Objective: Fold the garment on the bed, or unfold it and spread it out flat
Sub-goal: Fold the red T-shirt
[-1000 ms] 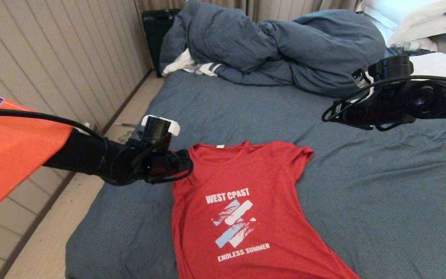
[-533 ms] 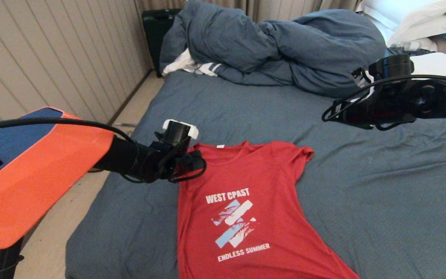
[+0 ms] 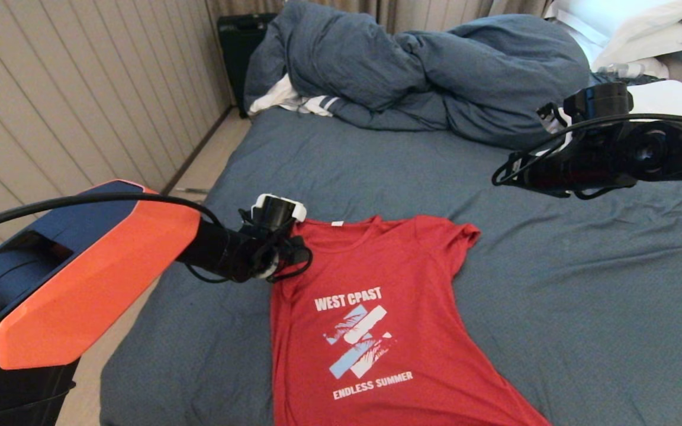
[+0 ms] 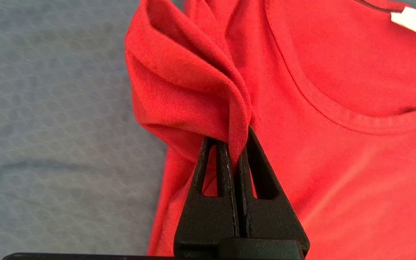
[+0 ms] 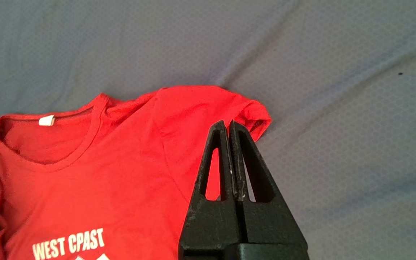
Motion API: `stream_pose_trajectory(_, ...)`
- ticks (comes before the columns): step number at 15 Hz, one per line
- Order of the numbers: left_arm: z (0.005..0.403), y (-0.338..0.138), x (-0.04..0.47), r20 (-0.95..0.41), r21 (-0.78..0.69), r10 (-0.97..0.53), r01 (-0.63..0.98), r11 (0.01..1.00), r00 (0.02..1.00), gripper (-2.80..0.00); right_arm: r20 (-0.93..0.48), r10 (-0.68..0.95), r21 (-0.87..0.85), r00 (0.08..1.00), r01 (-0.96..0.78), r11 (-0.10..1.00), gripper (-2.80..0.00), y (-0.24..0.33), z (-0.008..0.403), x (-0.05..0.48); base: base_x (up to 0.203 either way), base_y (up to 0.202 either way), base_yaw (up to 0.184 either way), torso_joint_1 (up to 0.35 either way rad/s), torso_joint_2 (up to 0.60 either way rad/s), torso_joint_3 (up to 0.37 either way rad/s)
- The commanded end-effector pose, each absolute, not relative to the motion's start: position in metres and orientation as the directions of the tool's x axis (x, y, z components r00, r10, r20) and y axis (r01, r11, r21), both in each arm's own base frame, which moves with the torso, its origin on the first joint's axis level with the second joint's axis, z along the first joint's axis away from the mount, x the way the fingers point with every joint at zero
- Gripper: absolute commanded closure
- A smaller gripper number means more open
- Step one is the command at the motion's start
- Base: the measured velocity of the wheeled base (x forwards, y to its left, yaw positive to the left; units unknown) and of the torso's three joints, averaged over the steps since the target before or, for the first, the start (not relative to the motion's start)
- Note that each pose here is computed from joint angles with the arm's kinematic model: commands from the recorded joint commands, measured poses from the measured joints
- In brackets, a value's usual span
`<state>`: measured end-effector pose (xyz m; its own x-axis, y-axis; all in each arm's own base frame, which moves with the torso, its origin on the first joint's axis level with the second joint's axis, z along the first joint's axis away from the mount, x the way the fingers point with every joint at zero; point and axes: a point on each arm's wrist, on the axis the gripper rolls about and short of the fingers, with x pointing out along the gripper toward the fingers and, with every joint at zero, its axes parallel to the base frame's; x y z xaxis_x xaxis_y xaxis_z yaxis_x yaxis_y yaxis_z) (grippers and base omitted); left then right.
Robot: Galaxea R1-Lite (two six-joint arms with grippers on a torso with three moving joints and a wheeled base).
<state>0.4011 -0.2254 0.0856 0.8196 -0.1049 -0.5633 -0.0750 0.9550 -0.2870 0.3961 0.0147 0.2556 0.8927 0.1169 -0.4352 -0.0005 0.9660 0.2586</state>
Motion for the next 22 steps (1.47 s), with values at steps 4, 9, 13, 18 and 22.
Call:
stream_pose_trajectory(4,0.117,-0.263,0.364,-0.517,-0.319,-0.212,0.043,0.947,0.830,0.00,-0.434,0.118,0.260,0.893,-0.001,0.966,0.00,0.015,0.256,0.396,0.000,0.000,0.000,0.000,0.00,0.000)
stream_pose_trajectory(9,0.112,-0.269,0.362,-0.527,-0.303,-0.217,0.057,0.951,0.822,0.00,-0.436,0.118,0.259,0.892,-0.001,0.966,0.00,0.015,0.256,0.397,0.000,0.000,0.000,0.000,0.00,0.000)
stream_pose_trajectory(13,0.106,-0.269,0.362,-0.539,-0.285,-0.212,0.061,0.957,0.815,0.00,-0.437,0.118,0.259,0.892,-0.001,0.966,0.00,0.015,0.255,0.397,0.000,0.000,0.000,0.000,0.00,0.000)
stream_pose_trajectory(18,0.119,-0.279,0.347,-0.520,-0.297,-0.250,0.102,0.949,0.817,0.00,-0.443,0.118,0.257,0.889,0.000,0.966,0.00,0.015,0.253,0.397,0.000,0.000,0.000,0.000,0.00,0.000)
stream_pose_trajectory(22,0.116,-0.280,0.346,-0.526,-0.291,-0.248,0.102,0.951,0.813,0.00,-0.440,0.118,0.257,0.890,-0.001,0.966,0.00,0.015,0.254,0.397,0.000,0.000,0.000,0.000,0.00,0.000)
